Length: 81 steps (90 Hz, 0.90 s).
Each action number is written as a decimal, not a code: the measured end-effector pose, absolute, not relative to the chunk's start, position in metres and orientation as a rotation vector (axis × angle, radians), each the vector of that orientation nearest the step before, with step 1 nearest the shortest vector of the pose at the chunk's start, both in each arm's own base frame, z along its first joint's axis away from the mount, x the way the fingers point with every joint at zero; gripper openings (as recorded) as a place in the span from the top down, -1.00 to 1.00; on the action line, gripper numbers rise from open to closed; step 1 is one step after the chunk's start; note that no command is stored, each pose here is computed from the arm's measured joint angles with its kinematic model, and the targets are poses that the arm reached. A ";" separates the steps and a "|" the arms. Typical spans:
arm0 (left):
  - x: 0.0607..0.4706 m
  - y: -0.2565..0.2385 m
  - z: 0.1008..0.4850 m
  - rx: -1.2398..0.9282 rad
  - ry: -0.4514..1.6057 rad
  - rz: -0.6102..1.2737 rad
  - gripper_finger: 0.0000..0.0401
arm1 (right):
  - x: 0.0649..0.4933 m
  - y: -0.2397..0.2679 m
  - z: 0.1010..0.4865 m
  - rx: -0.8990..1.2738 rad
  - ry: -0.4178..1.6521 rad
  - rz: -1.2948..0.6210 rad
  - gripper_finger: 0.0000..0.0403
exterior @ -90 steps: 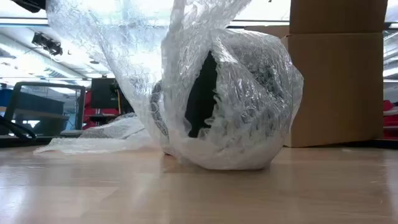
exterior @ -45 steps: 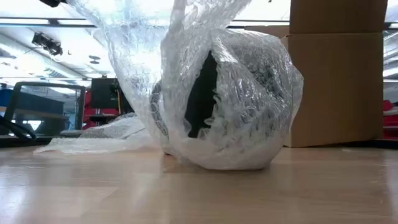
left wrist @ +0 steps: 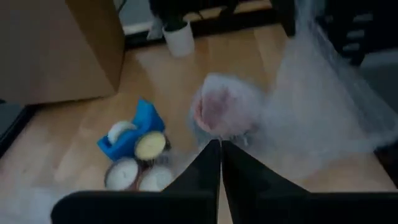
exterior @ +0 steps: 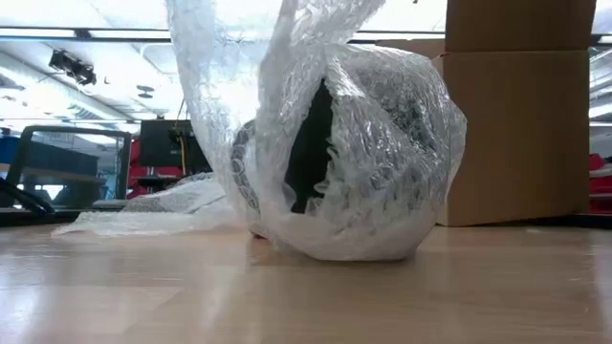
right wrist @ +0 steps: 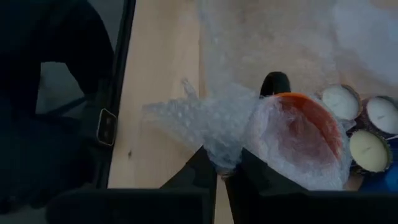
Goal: Wrap mug
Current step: Wrap the black mug with the transparent bubble wrap
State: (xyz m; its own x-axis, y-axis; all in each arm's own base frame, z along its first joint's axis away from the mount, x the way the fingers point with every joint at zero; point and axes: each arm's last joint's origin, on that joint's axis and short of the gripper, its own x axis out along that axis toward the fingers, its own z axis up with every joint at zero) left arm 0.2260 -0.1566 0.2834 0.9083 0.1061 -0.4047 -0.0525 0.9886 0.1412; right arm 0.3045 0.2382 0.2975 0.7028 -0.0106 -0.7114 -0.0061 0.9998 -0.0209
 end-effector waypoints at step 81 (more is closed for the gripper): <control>0.311 -0.164 0.235 0.048 0.281 -0.115 1.00 | 0.305 0.238 0.298 -0.061 0.779 -0.014 1.00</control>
State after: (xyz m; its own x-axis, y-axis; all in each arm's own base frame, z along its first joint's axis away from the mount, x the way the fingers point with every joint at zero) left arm 0.3109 -0.1645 0.2345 0.9543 -0.1065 -0.2791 0.1199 0.9923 0.0314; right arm 0.3048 0.2375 0.2976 0.7119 -0.0348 -0.7014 -0.0105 0.9981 -0.0602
